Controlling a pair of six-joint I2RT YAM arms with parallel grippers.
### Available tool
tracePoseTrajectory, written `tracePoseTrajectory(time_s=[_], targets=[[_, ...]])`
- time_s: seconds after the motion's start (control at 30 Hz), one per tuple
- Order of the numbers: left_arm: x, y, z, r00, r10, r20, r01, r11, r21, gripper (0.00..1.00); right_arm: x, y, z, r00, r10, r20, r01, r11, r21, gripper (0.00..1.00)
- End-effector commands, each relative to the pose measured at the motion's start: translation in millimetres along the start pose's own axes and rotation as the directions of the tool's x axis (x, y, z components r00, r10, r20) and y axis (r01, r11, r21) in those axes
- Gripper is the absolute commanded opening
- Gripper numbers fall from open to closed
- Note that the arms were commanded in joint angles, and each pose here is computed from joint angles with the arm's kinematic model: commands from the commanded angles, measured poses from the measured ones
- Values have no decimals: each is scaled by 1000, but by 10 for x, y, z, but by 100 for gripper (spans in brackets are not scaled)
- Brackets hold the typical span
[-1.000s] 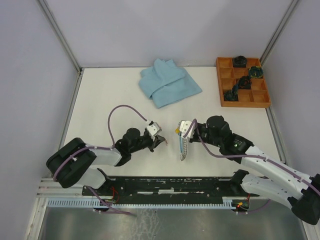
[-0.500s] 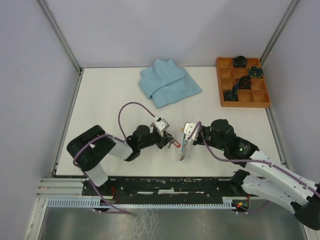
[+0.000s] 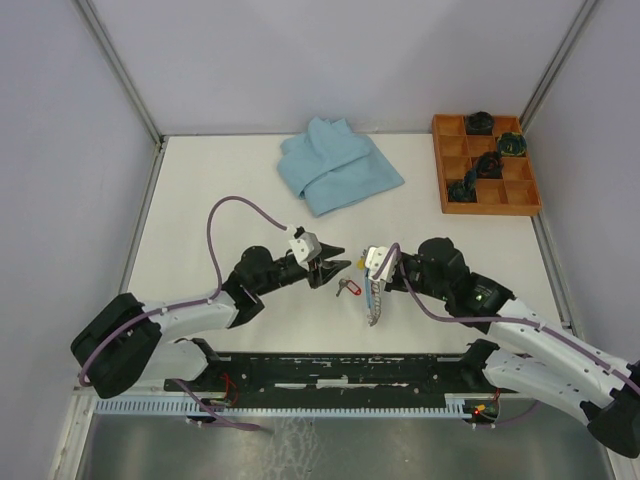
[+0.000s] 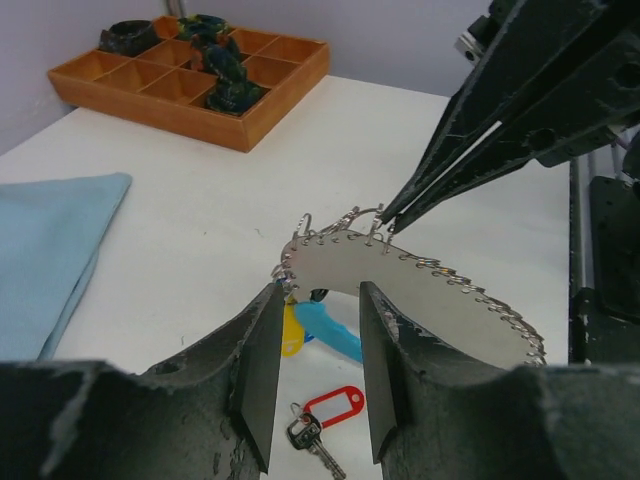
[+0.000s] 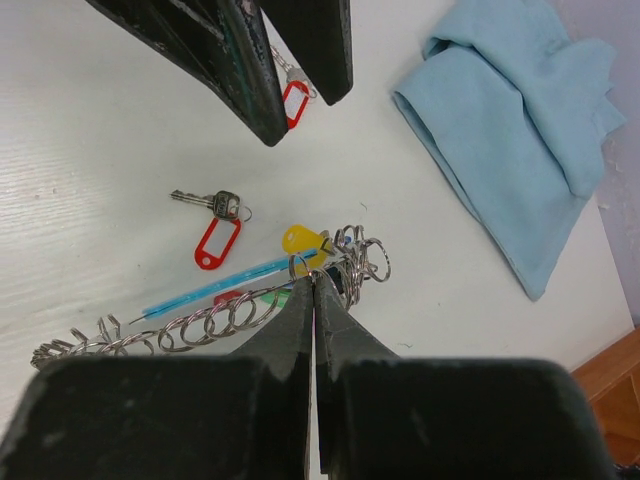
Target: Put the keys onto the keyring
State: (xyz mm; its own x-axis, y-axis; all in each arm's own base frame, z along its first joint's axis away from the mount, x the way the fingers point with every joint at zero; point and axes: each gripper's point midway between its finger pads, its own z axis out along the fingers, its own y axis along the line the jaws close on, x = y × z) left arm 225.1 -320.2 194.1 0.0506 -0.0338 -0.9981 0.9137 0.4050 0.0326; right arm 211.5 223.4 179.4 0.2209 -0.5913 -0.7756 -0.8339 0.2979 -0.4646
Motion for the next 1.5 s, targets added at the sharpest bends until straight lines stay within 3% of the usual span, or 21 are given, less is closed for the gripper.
tracePoseTrajectory(time_s=[0.0,0.33,1.3,1.47], targets=[[-171,-211,43,996,72,45,-78,987,140,44,-397,-192,-25,992,-6,127,-1,999,51,1],[-167,-325,167,996,64,58,-76,970,232,47,-480,-180,-4,987,-1,163,-5,999,36,1],[-11,-358,322,998,61,-7,-56,956,287,15,-591,-122,57,977,10,211,-8,1000,-11,1],[31,-347,312,998,60,-23,-51,958,281,16,-615,-127,47,976,10,218,-8,1000,-11,1]])
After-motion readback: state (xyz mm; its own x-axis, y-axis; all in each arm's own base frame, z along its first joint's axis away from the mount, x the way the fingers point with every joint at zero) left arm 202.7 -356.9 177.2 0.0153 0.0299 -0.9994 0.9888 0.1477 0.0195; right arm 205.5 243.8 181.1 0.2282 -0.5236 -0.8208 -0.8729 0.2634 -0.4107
